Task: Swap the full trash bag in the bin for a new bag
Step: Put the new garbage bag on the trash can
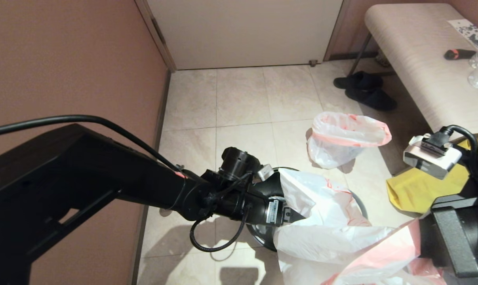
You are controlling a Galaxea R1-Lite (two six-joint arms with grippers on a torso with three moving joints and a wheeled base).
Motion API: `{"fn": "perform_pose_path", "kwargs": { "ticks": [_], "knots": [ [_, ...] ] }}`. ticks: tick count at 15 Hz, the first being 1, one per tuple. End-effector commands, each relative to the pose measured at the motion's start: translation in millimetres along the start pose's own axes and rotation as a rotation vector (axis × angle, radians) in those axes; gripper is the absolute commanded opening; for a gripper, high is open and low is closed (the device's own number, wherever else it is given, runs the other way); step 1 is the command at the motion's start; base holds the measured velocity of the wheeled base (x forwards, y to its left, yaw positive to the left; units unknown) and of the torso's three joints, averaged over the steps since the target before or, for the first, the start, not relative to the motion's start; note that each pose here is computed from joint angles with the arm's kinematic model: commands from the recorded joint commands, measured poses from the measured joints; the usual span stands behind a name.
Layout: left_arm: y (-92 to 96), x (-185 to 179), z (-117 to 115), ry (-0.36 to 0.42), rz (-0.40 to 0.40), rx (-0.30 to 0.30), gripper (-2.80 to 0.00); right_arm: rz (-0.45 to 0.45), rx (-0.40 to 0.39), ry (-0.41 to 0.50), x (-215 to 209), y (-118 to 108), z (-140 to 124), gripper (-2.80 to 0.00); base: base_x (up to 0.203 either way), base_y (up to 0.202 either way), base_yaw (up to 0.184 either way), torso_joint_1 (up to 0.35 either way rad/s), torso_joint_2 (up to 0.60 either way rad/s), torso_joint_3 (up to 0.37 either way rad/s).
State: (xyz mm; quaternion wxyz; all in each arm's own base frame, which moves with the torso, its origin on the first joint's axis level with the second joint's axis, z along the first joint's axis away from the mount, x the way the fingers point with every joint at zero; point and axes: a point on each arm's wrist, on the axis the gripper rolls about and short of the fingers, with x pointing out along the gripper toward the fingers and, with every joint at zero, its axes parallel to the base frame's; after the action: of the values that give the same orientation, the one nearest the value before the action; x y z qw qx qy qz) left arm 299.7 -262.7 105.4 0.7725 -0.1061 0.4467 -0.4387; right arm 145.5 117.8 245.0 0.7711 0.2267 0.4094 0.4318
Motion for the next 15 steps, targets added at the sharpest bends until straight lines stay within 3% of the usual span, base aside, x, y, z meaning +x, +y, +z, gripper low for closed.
{"fn": "perform_pose_path", "kwargs": {
  "ticks": [1, 4, 8, 15],
  "knots": [
    [13.0, 10.7, -3.7, 0.005, 0.031, -0.019, 0.0, -0.043, 0.009, 0.017, 15.3, -20.5, 4.6, -2.8, 0.0, 0.0, 0.0, 0.0, 0.0, 0.0],
    [35.0, 30.9, 7.9, -0.104, 0.173, -0.018, 0.0, -0.054, -0.01, 0.014, 27.9, -30.1, 12.8, -2.8, 0.0, 0.0, 0.0, 0.0, 0.0, 0.0],
    [49.8, 15.5, 40.4, -0.249, 0.259, -0.026, 0.0, -0.066, 0.014, 0.056, 47.7, -41.8, 17.4, -2.8, 0.0, 0.0, 0.0, 0.0, 0.0, 0.0],
    [27.0, -27.0, 78.9, -0.436, 0.26, -0.032, 0.0, -0.035, 0.032, 0.149, 63.6, -46.0, 7.8, -2.8, 0.0, 0.0, 0.0, 0.0, 0.0, 0.0]
  ]
}}
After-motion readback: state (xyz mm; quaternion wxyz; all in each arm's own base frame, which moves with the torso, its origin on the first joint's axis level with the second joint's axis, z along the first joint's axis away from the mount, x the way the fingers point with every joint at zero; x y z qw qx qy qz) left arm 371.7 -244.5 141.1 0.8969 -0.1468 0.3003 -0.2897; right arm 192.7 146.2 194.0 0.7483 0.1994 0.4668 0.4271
